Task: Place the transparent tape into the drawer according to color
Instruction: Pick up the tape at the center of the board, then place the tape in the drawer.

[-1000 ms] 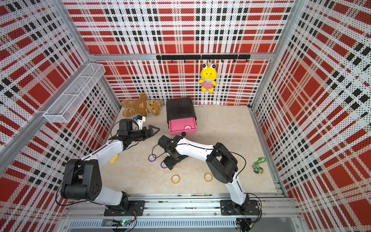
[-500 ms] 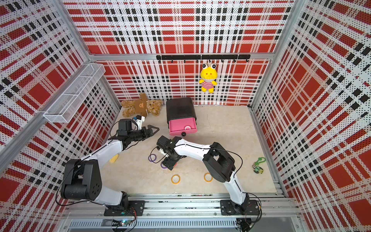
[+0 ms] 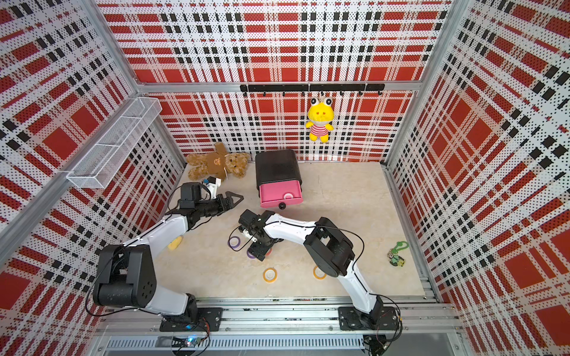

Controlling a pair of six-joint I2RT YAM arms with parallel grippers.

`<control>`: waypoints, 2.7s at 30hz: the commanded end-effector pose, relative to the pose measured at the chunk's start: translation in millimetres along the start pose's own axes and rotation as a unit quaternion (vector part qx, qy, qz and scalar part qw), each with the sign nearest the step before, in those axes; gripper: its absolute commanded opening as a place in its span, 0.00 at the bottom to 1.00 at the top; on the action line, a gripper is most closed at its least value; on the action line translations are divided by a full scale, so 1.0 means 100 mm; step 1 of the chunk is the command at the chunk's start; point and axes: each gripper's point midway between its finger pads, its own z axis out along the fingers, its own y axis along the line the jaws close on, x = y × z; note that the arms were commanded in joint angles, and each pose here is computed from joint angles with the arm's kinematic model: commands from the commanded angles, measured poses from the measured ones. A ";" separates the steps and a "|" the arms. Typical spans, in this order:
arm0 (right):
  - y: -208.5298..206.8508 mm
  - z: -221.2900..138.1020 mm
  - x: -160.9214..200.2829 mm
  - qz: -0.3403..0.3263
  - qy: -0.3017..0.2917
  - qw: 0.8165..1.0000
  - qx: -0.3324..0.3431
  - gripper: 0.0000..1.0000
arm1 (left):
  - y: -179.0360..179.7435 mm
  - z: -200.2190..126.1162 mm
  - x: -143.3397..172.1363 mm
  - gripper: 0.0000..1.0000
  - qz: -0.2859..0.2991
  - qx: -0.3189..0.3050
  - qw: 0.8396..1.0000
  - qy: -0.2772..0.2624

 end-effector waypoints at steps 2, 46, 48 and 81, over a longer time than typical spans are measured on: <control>-0.01 0.11 0.02 -0.006 0.011 1.000 0.003 0.77 | -0.07 -0.06 -0.05 0.89 0.012 0.011 1.000 -0.015; -0.14 -0.71 0.14 0.049 0.000 0.998 0.036 0.22 | -0.10 -0.08 -0.08 0.89 0.012 0.016 1.000 -0.020; -0.13 -0.82 0.14 0.049 -0.002 0.998 0.036 0.22 | -0.10 -0.08 -0.09 0.89 0.012 0.017 1.000 -0.020; -1.55 -2.08 -0.57 0.167 -0.147 0.963 0.149 0.23 | -0.18 -0.03 -0.06 0.90 0.014 0.028 0.999 -0.014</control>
